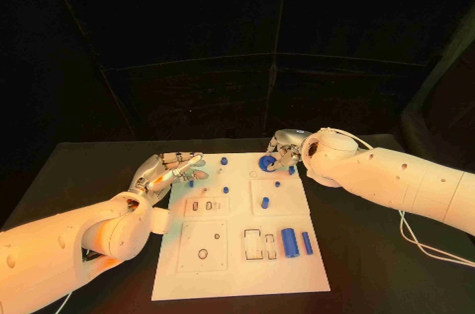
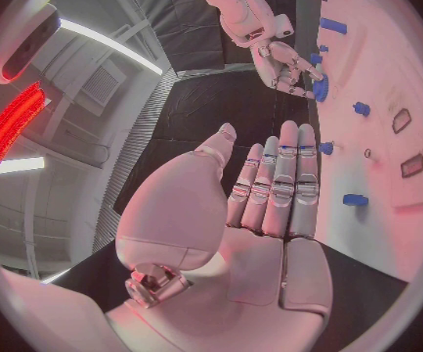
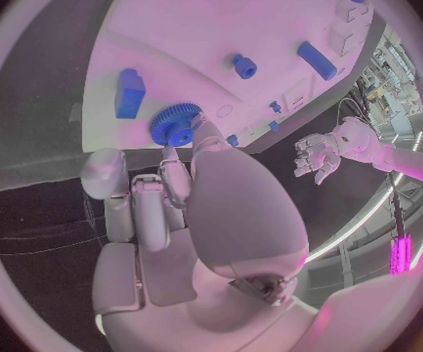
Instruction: Assemble the parts on the task board
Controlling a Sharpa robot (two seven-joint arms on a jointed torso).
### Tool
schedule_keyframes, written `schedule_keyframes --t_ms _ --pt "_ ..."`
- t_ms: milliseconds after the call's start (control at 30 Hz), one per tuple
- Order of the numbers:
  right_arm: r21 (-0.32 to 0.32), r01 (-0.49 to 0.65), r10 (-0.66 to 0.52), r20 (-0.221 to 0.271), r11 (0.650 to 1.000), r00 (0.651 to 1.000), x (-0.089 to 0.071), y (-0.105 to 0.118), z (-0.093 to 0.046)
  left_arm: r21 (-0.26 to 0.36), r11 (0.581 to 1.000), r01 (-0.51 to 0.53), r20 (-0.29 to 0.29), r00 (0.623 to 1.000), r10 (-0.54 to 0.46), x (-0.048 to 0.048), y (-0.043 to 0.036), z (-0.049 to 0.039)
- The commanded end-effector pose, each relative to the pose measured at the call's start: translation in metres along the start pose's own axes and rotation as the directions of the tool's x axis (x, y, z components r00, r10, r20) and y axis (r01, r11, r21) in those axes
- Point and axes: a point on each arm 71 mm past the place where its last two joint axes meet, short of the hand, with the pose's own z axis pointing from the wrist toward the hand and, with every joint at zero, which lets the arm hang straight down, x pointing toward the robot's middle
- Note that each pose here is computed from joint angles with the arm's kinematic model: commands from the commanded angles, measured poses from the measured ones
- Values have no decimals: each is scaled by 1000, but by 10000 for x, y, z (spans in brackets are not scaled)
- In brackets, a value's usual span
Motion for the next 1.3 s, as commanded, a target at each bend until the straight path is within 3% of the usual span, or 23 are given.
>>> schedule_keyframes --t_ms 33,400,533,767,1067,1300 --pt "-1 27 -27 -16 1000 1000 5 -4 0 3 1000 2 -13 1000 -2 9 -9 3" --pt "-9 79 -79 13 997 997 5 39 0 2 1000 2 -12 1000 -1 5 -8 4" --pt "-18 92 -91 44 996 995 -6 67 -4 2 1000 1 -11 1000 -1 1 -8 3" --pt "-67 104 -93 152 992 984 -62 149 -33 1 1000 1 -12 1000 -1 1 -8 2" --pt "-138 59 -29 209 989 977 -94 320 -103 1 1000 1 -11 1000 -1 -6 -10 -3" --pt "-191 27 24 263 981 964 -126 583 -162 -1 1000 2 -12 1000 -2 -7 -11 -7"
